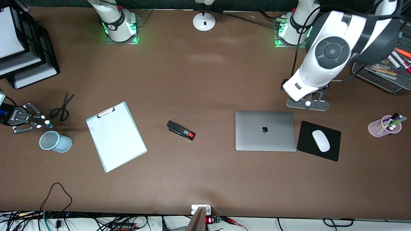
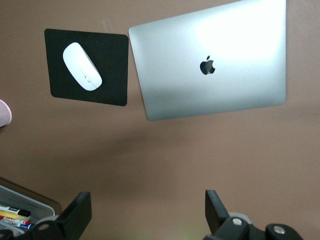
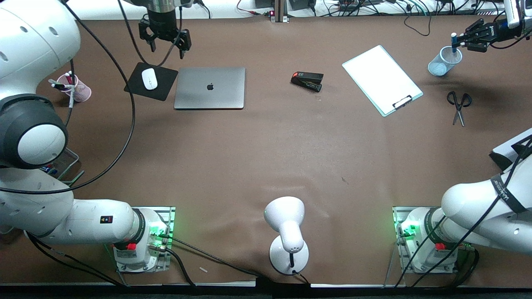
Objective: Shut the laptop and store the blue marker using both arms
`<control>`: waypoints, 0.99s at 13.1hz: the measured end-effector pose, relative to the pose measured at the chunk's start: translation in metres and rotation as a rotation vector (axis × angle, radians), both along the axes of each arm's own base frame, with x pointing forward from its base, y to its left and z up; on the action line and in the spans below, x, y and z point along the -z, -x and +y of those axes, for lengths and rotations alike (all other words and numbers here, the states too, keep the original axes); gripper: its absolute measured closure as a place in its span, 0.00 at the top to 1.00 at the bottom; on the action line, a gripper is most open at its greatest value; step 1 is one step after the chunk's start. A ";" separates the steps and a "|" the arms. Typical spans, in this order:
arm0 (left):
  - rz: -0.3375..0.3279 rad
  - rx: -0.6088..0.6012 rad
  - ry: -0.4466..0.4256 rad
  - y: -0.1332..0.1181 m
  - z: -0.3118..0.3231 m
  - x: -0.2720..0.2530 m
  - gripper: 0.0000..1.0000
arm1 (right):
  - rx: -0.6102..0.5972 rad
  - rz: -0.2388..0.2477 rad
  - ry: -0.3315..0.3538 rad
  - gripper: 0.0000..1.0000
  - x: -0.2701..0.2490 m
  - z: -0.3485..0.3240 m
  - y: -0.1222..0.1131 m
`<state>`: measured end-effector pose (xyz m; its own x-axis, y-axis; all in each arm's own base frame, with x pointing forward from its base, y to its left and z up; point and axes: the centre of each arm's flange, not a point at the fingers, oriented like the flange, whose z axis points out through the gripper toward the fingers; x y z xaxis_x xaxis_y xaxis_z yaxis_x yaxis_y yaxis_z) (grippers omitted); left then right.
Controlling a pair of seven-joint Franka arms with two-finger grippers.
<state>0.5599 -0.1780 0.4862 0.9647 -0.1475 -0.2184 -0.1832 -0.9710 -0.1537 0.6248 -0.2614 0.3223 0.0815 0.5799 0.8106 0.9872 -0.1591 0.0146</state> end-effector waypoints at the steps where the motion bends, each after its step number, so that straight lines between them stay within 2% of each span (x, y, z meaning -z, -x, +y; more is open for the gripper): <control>1: 0.009 -0.002 0.022 -0.001 0.011 -0.004 1.00 | 0.005 -0.024 -0.011 0.18 -0.003 -0.001 -0.003; 3: 0.010 -0.012 0.049 -0.004 0.031 -0.011 1.00 | 0.020 -0.070 -0.021 0.18 -0.008 -0.011 -0.009; 4: 0.004 -0.016 0.051 -0.004 0.038 -0.016 1.00 | 0.031 -0.073 -0.024 0.18 -0.002 -0.019 -0.010; 8: -0.009 0.022 0.074 0.001 0.061 -0.040 1.00 | 0.075 -0.078 -0.087 0.18 0.043 -0.041 -0.007; 10: -0.003 0.031 0.128 -0.001 0.089 -0.045 1.00 | 0.078 -0.072 -0.104 0.18 0.058 -0.040 -0.008; 13: -0.025 0.029 0.132 0.007 0.121 -0.054 1.00 | 0.079 -0.068 -0.118 0.18 0.070 -0.039 -0.009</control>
<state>0.5530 -0.0565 0.5405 0.9646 -0.2008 -0.1710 -0.2088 -0.9775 -0.0297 0.6341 -0.3003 0.2520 0.0654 0.4738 0.8782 0.9689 -0.2407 0.0577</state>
